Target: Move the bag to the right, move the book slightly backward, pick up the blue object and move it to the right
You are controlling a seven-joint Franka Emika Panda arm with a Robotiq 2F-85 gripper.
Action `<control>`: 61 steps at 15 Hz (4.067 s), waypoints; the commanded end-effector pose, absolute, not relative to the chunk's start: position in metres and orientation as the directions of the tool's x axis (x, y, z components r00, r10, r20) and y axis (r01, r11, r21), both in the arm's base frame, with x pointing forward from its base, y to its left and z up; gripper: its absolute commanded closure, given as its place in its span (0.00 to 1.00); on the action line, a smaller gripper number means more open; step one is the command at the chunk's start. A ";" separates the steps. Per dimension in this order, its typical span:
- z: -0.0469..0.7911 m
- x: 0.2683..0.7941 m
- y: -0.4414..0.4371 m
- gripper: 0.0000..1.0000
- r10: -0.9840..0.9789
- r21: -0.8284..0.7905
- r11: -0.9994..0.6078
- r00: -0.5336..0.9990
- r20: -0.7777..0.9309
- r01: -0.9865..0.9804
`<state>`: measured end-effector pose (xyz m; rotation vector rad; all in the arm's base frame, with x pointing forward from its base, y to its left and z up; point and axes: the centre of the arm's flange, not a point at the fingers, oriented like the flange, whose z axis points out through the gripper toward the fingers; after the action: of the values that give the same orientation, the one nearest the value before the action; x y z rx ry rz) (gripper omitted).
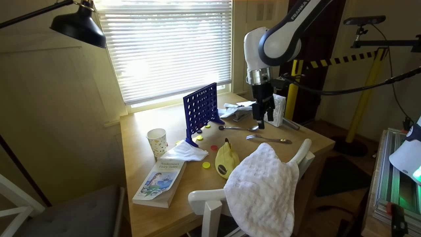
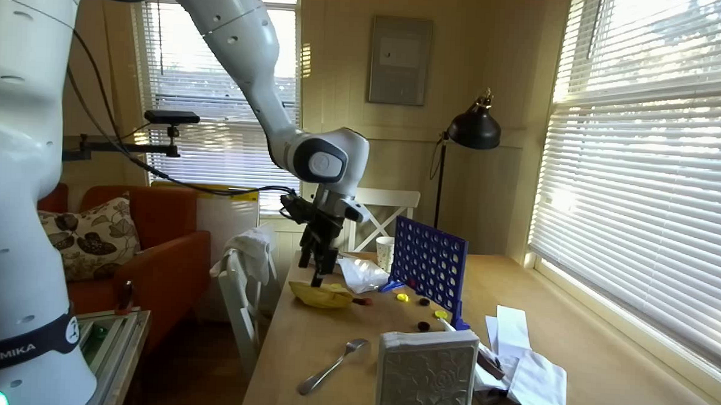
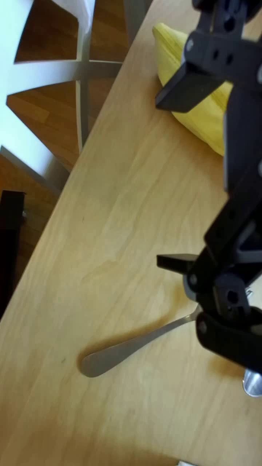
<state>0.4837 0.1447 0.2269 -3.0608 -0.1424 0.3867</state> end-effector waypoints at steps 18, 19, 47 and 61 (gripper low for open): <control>0.092 0.526 0.259 0.28 -0.499 -0.249 -0.832 0.865 -0.053 -0.495; 0.083 0.526 0.261 0.34 -0.513 -0.242 -0.826 0.856 -0.054 -0.510; 0.115 0.470 0.232 0.97 0.033 0.009 -0.999 0.735 -0.677 0.053; 0.225 0.563 0.142 0.89 -0.082 0.005 -0.996 0.853 -0.516 -0.093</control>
<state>0.5635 0.1421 0.2252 -3.0040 0.1419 0.8326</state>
